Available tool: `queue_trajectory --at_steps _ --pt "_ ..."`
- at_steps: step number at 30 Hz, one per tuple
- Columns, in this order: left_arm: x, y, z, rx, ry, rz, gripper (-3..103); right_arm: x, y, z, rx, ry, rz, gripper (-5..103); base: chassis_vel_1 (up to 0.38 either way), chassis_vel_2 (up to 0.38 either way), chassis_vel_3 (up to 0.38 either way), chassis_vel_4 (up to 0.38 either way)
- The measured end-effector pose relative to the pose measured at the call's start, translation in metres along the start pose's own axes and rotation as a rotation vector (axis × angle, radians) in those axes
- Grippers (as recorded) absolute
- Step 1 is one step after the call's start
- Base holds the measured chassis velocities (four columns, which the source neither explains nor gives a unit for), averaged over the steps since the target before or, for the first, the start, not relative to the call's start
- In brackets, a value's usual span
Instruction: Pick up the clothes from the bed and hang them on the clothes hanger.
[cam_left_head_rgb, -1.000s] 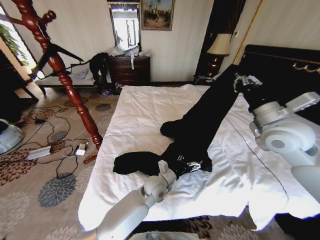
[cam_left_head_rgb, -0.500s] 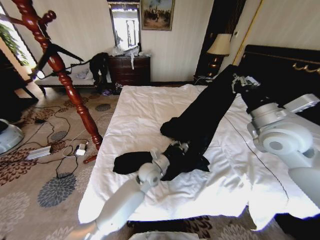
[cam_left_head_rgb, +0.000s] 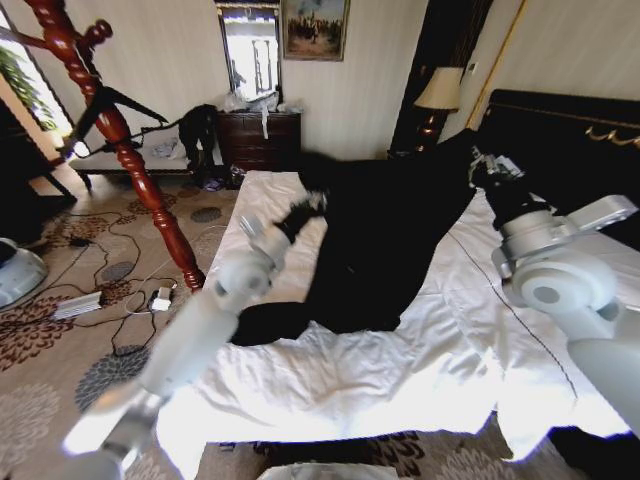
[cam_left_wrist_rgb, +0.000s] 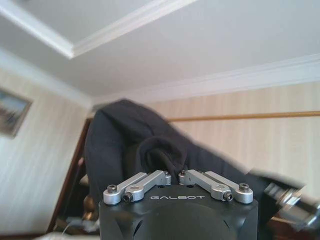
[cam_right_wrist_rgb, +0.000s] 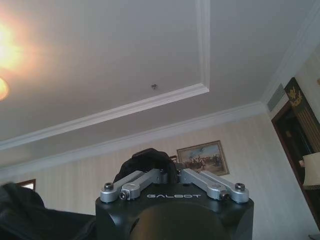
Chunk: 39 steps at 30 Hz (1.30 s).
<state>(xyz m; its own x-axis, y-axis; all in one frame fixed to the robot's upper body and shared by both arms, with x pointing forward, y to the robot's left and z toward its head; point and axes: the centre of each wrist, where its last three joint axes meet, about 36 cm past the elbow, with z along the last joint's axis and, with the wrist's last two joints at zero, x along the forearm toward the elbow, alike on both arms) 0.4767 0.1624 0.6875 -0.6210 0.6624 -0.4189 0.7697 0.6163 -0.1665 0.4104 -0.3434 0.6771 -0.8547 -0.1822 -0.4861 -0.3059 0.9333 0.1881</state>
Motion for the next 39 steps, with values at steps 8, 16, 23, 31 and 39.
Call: queue_trajectory --at_steps 8,16,23,31,39 --pt "0.023 -0.004 -0.078 -0.108 -0.057 0.041 0 -0.006 0.013 -0.012 -0.065 -0.074 -0.098 0 0.000 0.000 0.000 0.000" --pt "0.043 0.036 -0.059 -0.122 0.004 -0.133 0 -0.001 0.019 0.015 -0.094 -0.011 -0.120 0 0.000 0.000 0.000 0.000" --pt "0.083 0.051 0.097 0.071 0.287 -0.425 0 0.017 0.015 0.104 -0.118 0.230 0.030 0 0.000 0.000 0.000 0.000" --pt "0.109 0.051 0.170 0.122 0.466 -0.613 -1 0.011 0.026 0.183 -0.190 0.306 0.080 0 0.000 0.000 0.000 0.000" --pt "0.149 0.023 0.168 0.132 0.616 -0.692 20 -0.009 0.044 0.200 -0.216 0.287 0.039 0 0.000 0.000 0.000 0.000"
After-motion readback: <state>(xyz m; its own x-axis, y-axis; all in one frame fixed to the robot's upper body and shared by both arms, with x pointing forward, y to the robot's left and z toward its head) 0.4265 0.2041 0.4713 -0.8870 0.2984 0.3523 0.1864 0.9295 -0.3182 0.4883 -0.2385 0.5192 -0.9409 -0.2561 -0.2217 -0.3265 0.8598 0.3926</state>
